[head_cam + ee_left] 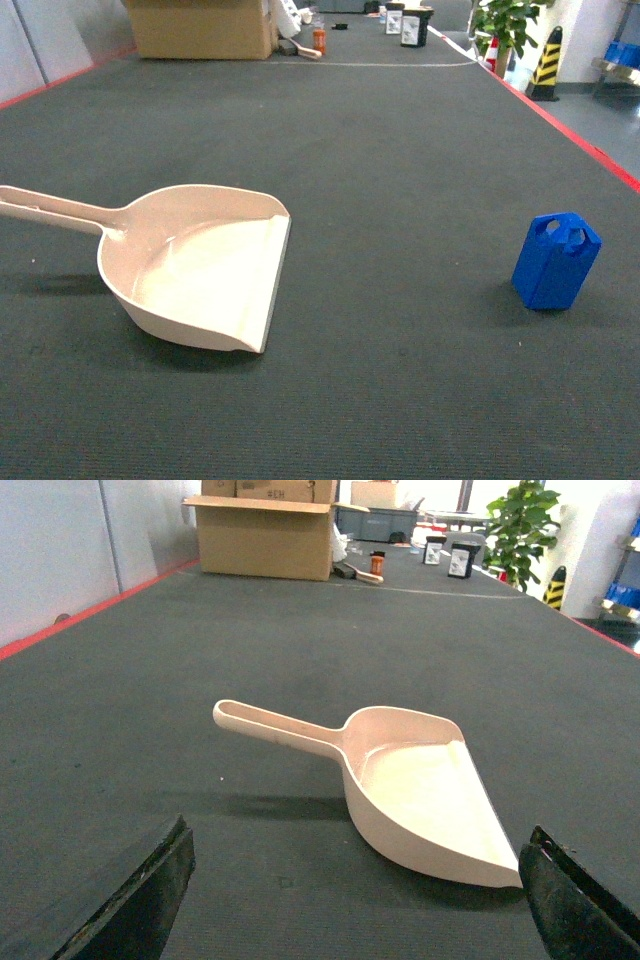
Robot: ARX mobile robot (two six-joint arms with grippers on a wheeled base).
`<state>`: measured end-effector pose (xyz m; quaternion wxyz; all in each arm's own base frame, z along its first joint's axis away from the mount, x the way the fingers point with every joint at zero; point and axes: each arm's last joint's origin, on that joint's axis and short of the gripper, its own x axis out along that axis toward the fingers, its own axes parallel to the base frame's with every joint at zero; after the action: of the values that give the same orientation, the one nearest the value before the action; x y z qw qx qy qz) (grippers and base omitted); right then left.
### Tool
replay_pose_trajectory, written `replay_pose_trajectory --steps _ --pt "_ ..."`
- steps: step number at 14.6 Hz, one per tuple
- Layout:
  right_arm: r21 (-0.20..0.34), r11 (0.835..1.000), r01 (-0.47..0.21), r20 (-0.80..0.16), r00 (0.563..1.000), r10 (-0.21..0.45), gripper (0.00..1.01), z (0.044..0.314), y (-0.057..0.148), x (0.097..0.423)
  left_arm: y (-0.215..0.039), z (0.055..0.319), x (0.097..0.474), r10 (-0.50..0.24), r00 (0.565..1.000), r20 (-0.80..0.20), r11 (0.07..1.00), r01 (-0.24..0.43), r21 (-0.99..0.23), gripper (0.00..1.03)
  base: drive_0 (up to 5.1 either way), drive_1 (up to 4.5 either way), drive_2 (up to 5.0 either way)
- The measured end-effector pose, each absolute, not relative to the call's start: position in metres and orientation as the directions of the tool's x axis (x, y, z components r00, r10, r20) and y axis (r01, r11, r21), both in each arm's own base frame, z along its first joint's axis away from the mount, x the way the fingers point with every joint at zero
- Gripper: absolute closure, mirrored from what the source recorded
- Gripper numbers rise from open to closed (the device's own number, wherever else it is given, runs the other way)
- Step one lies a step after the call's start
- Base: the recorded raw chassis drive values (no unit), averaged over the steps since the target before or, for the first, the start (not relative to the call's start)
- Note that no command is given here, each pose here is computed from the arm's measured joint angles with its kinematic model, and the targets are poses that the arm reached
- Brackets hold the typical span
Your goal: Place part in tray to right shelf
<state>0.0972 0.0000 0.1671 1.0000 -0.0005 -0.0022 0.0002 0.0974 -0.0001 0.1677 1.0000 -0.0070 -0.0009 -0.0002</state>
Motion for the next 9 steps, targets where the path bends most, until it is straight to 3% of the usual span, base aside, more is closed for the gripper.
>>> replay_pose_trajectory --steps 9 --pt "-0.001 1.0 0.0 0.004 1.0 0.0 0.03 0.1671 0.0 0.0972 -0.0001 0.1676 0.0974 0.0 1.0 0.001 1.0 0.0 -0.014 0.05 0.0 0.0 0.0"
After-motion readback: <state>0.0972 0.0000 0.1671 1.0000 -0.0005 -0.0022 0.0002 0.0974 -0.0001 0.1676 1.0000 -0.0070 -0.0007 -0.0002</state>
